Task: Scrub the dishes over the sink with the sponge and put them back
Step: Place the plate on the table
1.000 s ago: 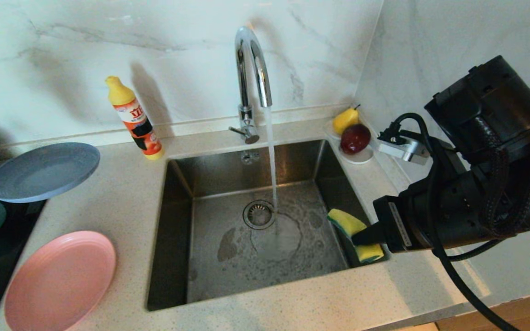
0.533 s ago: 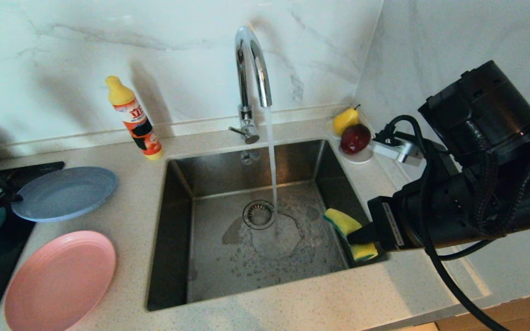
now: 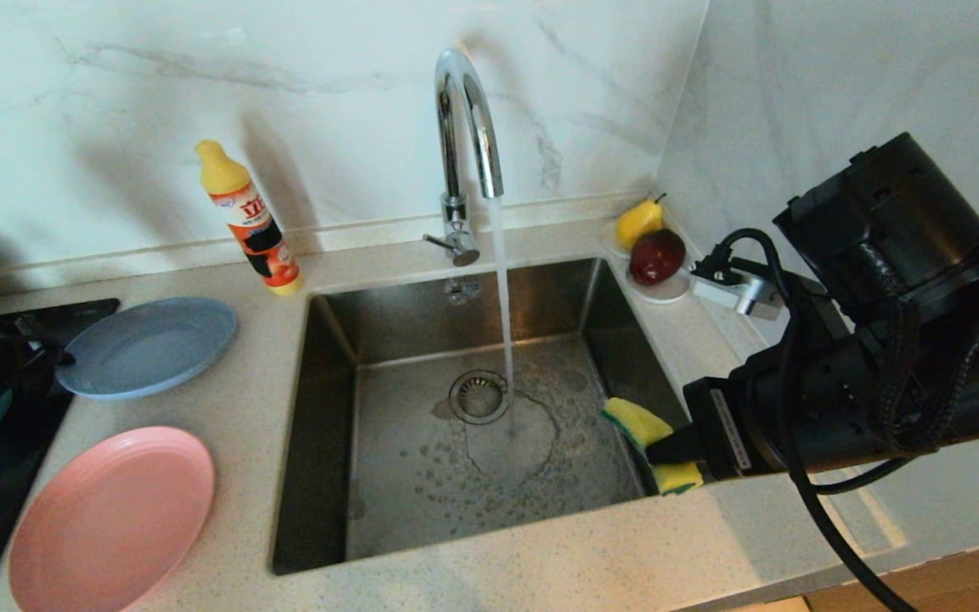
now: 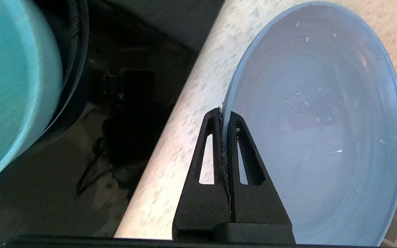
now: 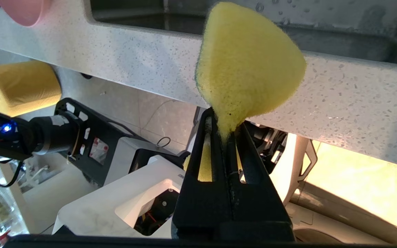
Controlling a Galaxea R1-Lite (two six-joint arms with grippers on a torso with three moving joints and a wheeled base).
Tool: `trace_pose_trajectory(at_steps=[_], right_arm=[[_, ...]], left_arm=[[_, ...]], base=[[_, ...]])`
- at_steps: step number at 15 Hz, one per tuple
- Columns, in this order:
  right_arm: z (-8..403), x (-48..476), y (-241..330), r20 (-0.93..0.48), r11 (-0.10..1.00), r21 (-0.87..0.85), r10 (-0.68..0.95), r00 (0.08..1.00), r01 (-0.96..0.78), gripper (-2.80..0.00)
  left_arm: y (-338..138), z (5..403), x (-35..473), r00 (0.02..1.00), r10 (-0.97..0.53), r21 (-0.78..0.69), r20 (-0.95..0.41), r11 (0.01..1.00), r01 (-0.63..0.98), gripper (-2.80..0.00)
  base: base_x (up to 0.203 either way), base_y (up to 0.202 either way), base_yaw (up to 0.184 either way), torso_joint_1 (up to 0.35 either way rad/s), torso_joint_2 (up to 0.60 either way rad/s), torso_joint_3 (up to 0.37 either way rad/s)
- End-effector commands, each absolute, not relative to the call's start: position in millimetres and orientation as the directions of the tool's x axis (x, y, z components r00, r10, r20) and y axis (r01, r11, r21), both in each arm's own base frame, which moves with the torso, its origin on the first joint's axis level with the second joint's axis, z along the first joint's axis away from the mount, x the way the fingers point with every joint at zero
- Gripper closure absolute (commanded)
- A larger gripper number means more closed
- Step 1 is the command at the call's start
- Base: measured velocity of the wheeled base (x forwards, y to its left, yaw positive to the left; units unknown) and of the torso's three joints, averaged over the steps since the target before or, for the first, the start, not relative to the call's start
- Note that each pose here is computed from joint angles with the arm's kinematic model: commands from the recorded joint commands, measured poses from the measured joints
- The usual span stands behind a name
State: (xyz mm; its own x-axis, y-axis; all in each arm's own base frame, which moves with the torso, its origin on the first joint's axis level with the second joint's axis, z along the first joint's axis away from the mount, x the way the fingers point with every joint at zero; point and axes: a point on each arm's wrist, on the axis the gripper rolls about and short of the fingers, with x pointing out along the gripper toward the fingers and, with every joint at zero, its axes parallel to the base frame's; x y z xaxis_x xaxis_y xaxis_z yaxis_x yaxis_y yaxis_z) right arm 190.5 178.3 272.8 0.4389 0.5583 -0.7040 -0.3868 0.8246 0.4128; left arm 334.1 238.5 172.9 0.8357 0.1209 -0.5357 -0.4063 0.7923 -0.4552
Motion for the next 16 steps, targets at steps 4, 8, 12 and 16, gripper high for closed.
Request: trace_pose_trajectory(at_steps=[4, 8, 12, 16], right_arm=[[271.4, 192.6, 179.9, -0.704, 0.822, 0.416, 0.562, 0.433, -0.389, 0.0], [271.9, 192.6, 180.4, -0.702, 0.819, 0.412, 0.565, 0.435, -0.399, 0.0], [272.6, 193.3, 181.1, -0.7, 0.818, 0.412, 0.566, 0.436, -0.401, 0.0], [274.4, 192.9, 180.8, -0.695, 0.816, 0.414, 0.569, 0.439, -0.403, 0.0]], left_arm=[[240.6, 165.7, 356.2, 0.836, 0.131, -0.461, -0.534, 0.784, -0.417, 0.0], [242.5, 165.6, 361.7, 0.835, 0.147, -0.455, -0.531, 0.782, -0.427, 0.0], [243.8, 175.8, 364.5, 0.846, 0.16, -0.464, -0.509, 0.777, -0.426, -2.8], [238.5, 195.7, 355.9, 0.862, 0.17, -0.489, -0.478, 0.763, -0.422, -2.8]], base=[[0.0, 0.0, 0.0, 0.0, 0.0, 0.0], [0.0, 0.0, 0.0, 0.0, 0.0, 0.0], [0.0, 0.0, 0.0, 0.0, 0.0, 0.0], [0.0, 0.0, 0.0, 0.0, 0.0, 0.0]])
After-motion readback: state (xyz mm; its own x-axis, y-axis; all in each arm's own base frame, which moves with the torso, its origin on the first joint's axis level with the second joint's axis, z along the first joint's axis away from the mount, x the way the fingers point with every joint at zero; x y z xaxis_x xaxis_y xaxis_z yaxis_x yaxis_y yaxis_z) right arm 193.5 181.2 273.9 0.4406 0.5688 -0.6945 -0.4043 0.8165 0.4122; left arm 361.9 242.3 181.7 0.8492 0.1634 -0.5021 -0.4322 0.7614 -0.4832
